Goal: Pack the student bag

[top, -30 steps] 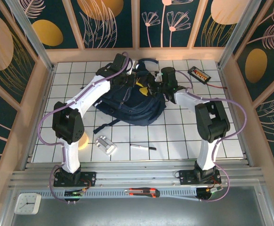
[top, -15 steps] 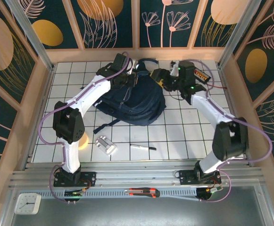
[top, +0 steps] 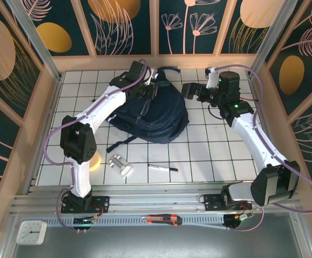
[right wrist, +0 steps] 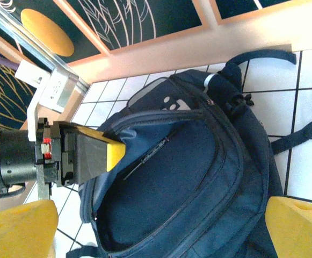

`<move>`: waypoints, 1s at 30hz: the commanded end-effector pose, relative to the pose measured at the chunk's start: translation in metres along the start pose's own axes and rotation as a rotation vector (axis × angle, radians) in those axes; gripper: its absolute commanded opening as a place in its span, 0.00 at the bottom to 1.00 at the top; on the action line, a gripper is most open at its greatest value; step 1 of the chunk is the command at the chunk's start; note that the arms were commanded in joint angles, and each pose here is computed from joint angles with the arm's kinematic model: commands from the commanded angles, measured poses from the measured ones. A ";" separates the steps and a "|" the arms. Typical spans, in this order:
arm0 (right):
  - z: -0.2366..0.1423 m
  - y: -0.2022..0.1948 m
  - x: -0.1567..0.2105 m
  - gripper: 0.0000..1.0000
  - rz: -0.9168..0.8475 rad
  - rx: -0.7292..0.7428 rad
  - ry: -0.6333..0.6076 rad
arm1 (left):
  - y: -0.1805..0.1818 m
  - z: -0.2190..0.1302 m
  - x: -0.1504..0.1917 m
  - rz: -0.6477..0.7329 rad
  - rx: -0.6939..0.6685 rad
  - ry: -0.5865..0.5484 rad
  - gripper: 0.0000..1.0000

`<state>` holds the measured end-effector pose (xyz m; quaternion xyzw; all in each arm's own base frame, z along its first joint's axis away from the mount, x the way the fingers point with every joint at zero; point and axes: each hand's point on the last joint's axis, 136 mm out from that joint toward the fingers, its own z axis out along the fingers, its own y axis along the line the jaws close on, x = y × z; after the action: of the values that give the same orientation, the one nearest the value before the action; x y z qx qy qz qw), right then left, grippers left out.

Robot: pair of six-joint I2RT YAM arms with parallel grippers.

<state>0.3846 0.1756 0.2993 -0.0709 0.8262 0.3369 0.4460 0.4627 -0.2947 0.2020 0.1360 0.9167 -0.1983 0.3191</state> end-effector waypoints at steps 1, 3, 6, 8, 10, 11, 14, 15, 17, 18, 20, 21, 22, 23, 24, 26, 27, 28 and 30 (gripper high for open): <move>-0.003 0.009 0.023 0.99 -0.006 -0.072 0.081 | -0.013 -0.010 -0.026 -0.004 0.048 -0.090 0.00; 0.002 0.001 0.041 0.99 -0.017 -0.043 0.153 | -0.012 -0.010 -0.024 -0.003 0.044 -0.086 0.00; 0.005 -0.005 0.070 0.95 -0.103 0.007 0.251 | -0.010 -0.010 -0.021 -0.001 0.037 -0.080 0.00; 0.008 0.002 0.100 0.94 -0.244 0.017 0.334 | -0.009 -0.011 -0.020 0.000 0.032 -0.076 0.00; 0.010 0.017 0.138 0.94 -0.427 -0.014 0.434 | -0.009 -0.012 -0.019 0.003 0.032 -0.075 0.00; 0.010 0.023 0.156 0.94 -0.508 -0.030 0.483 | -0.009 -0.012 -0.018 0.004 0.033 -0.076 0.00; 0.009 0.034 0.211 0.94 -0.696 -0.086 0.622 | -0.009 -0.013 -0.017 0.003 0.031 -0.072 0.00; 0.009 0.035 0.224 0.93 -0.733 -0.099 0.654 | -0.009 -0.012 -0.016 0.003 0.031 -0.071 0.00; 0.009 0.034 0.245 0.91 -0.794 -0.105 0.703 | -0.009 -0.012 -0.016 0.000 0.034 -0.069 0.00; 0.009 0.033 0.254 0.90 -0.818 -0.109 0.731 | -0.009 -0.012 -0.016 -0.001 0.034 -0.068 0.00; 0.011 0.028 0.271 0.86 -0.852 -0.103 0.788 | -0.009 -0.012 -0.015 -0.004 0.033 -0.067 0.00; 0.012 0.026 0.279 0.82 -0.869 -0.107 0.817 | -0.009 -0.012 -0.014 -0.006 0.032 -0.064 0.00; 0.012 0.023 0.288 0.82 -0.882 -0.103 0.850 | -0.009 -0.012 -0.014 -0.006 0.033 -0.064 0.00; 0.012 0.020 0.295 0.81 -0.901 -0.098 0.872 | -0.009 -0.012 -0.014 -0.005 0.034 -0.063 0.00; 0.012 0.018 0.304 0.81 -0.928 -0.098 0.894 | -0.008 -0.012 -0.013 -0.006 0.032 -0.061 0.00; 0.013 0.018 0.315 0.81 -0.966 -0.106 0.904 | -0.008 -0.012 -0.012 -0.006 0.030 -0.059 0.00; 0.014 0.018 0.320 0.81 -0.970 -0.108 0.913 | -0.008 -0.013 -0.013 -0.005 0.029 -0.060 0.00; 0.015 0.018 0.324 0.80 -0.967 -0.110 0.919 | -0.008 -0.014 -0.013 -0.003 0.029 -0.061 0.00; 0.016 0.018 0.334 0.78 -0.976 -0.117 0.943 | -0.007 -0.013 -0.012 -0.001 0.026 -0.060 0.00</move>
<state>0.1908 0.2607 0.0504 -0.5831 0.7952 0.0937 0.1375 0.4597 -0.2934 0.1933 0.1363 0.9204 -0.1958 0.3097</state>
